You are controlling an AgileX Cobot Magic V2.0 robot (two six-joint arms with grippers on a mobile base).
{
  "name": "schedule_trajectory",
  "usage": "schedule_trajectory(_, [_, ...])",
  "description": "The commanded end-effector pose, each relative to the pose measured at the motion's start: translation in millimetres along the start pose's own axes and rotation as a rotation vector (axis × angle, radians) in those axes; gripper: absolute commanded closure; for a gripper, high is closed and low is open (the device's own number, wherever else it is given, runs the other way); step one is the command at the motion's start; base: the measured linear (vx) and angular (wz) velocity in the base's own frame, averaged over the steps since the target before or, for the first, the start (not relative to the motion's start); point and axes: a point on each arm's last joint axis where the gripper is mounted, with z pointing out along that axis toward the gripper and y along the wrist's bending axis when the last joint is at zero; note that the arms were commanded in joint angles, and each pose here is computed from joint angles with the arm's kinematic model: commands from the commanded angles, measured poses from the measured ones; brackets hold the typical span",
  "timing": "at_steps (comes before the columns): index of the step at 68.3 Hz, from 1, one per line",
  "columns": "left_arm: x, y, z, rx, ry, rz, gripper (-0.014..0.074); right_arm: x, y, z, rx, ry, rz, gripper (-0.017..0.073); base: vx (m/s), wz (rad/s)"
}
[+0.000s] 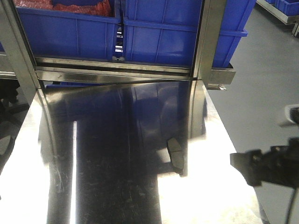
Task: Move and align brake pads A on conveyor
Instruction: 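Lower the right gripper onto the other brake pad on the table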
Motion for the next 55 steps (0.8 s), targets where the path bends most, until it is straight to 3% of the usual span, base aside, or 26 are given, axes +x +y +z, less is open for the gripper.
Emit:
schedule_trajectory(1, [-15.6, -6.3, -2.9, 0.049, -0.097, 0.007, 0.0501, -31.3, 1.2, 12.5, -0.005, -0.009, -0.005, -0.0083, 0.00, 0.00])
schedule_trajectory(11, [-15.6, -6.3, -2.9, 0.049, -0.097, 0.007, 0.0501, -53.3, 4.4, 45.4, -0.015, 0.054, -0.020, -0.0045, 0.00, 0.00])
schedule_trajectory(19, [-15.6, -6.3, -2.9, 0.049, -0.097, 0.007, 0.0501, -72.3, 26.6, 73.6, -0.059, 0.073, -0.083, -0.0035, 0.00, 0.00])
schedule_trajectory(24, [-15.6, -6.3, -2.9, 0.049, -0.097, 0.007, 0.0501, -79.0, 40.9, 94.8, -0.073, 0.120, -0.063, -0.0035, 0.00, 0.00])
schedule_trajectory(32, [-15.6, -6.3, -2.9, 0.049, -0.097, 0.007, 0.0501, -88.2, 56.0, 121.9, -0.048, 0.193, -0.052, -0.0035, 0.00, 0.00])
schedule_trajectory(42, [-15.6, -6.3, -2.9, 0.049, -0.097, 0.007, 0.0501, -88.3, 70.4, 160.6, -0.008, 0.296, -0.107, -0.0035, 0.00, 0.00])
schedule_trajectory(55, [-15.6, -6.3, -2.9, 0.049, -0.097, 0.007, 0.0501, -85.9, 72.3, 196.0, 0.028, 0.369, -0.096, -0.0035, 0.00, 0.00])
